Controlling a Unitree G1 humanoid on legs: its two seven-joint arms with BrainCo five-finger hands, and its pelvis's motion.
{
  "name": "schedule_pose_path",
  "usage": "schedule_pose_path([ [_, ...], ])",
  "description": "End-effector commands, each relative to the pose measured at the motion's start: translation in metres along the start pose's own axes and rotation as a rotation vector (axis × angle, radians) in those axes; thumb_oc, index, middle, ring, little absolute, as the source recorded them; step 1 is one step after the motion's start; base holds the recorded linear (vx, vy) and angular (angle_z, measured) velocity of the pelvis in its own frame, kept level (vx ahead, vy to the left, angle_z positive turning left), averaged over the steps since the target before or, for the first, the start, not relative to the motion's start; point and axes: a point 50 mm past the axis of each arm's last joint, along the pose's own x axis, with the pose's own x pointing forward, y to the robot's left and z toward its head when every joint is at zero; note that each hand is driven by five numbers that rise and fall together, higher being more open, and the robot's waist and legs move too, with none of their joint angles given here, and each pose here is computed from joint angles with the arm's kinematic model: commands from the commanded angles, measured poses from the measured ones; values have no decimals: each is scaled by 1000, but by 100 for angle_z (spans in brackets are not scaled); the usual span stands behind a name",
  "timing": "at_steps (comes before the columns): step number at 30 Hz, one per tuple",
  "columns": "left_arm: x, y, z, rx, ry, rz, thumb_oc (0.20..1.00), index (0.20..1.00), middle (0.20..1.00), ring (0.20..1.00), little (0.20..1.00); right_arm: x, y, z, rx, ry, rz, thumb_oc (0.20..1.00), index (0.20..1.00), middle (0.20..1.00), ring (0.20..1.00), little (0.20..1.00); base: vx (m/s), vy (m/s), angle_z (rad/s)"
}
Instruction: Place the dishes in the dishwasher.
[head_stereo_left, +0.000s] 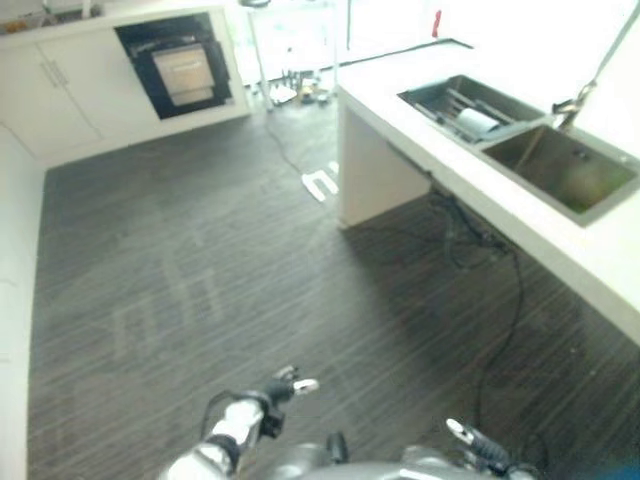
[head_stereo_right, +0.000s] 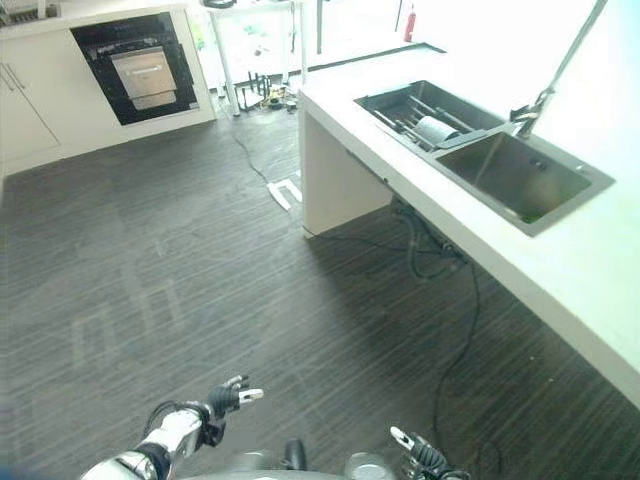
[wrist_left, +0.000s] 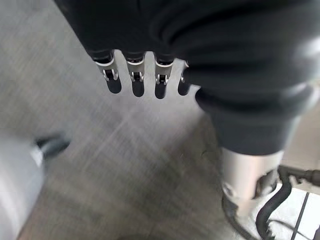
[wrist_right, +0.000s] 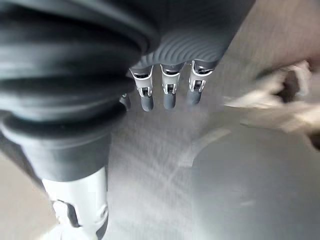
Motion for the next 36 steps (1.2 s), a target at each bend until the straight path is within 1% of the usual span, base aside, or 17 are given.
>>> schedule_pose_path([
  [1, -1, 8, 10, 14, -53, 8, 1000, 1000, 1000, 1000, 1000, 3, 3, 12, -34, -33, 8, 1000, 1000, 1000, 1000, 1000, 322, 68, -15],
  [3, 0, 9, 11, 37, -41, 11, 1000, 1000, 1000, 1000, 1000, 2, 2, 14, -29, -40, 11, 1000, 1000, 1000, 1000, 1000, 285, 12, 35],
  [6, 0, 4, 6, 68, -9, 4, 1000, 1000, 1000, 1000, 1000, 0, -4, 9, -74, -22, -2, 1000, 1000, 1000, 1000, 1000, 324, -30, 58],
  [9, -2, 0, -4, 112, 21, -12, 1000, 1000, 1000, 1000, 1000, -1, -5, -3, -18, 37, -39, 1000, 1000, 1000, 1000, 1000, 344, -119, 57],
  [11, -3, -2, -11, 99, 45, 4, 1000, 1000, 1000, 1000, 1000, -3, -9, -14, 15, 105, -74, 1000, 1000, 1000, 1000, 1000, 375, -167, 28],
  [13, -3, -2, -12, 76, 38, 29, 1000, 1000, 1000, 1000, 1000, -5, -13, -20, 7, 140, -87, 1000, 1000, 1000, 1000, 1000, 347, -142, -2],
  [16, -3, -1, -5, 51, -27, 81, 1000, 1000, 1000, 1000, 1000, -8, -24, -11, 4, 104, -103, 1000, 1000, 1000, 1000, 1000, 253, -200, -38],
  [18, -3, -2, -3, 60, -30, 78, 1000, 1000, 1000, 1000, 1000, -8, -27, -5, 26, 75, -107, 1000, 1000, 1000, 1000, 1000, 192, -9, -28],
  [22, -6, -1, -12, 36, -30, 102, 1000, 1000, 1000, 1000, 1000, -4, -25, 14, -18, 69, -94, 1000, 1000, 1000, 1000, 1000, 371, 310, -128],
  [25, -5, -6, -13, 59, -22, 76, 1000, 1000, 1000, 1000, 1000, -4, -25, 17, -5, 61, -86, 1000, 1000, 1000, 1000, 1000, 291, 324, -107],
  [26, -5, -7, -13, 67, -19, 71, 1000, 1000, 1000, 1000, 1000, -4, -25, 17, 3, 57, -89, 1000, 1000, 1000, 1000, 1000, 285, 395, -99],
  [27, -4, -8, -13, 101, -8, 59, 1000, 1000, 1000, 1000, 1000, -3, -24, 14, 51, 51, -98, 1000, 1000, 1000, 1000, 1000, 295, 392, -58],
  [29, -3, -6, -9, 142, -8, 55, 1000, 1000, 1000, 1000, 1000, -4, -23, 7, 55, 76, -91, 1000, 1000, 1000, 1000, 1000, 250, 315, -24],
  [32, -3, -1, -6, 133, -5, 64, 1000, 1000, 1000, 1000, 1000, -4, -21, -1, 29, 105, -91, 1000, 1000, 1000, 1000, 1000, 199, 210, -44],
  [36, -2, 2, -3, 145, 2, 64, 1000, 1000, 1000, 1000, 1000, -2, -11, -4, 34, 94, -70, 1000, 1000, 1000, 1000, 1000, 107, 119, -50],
])
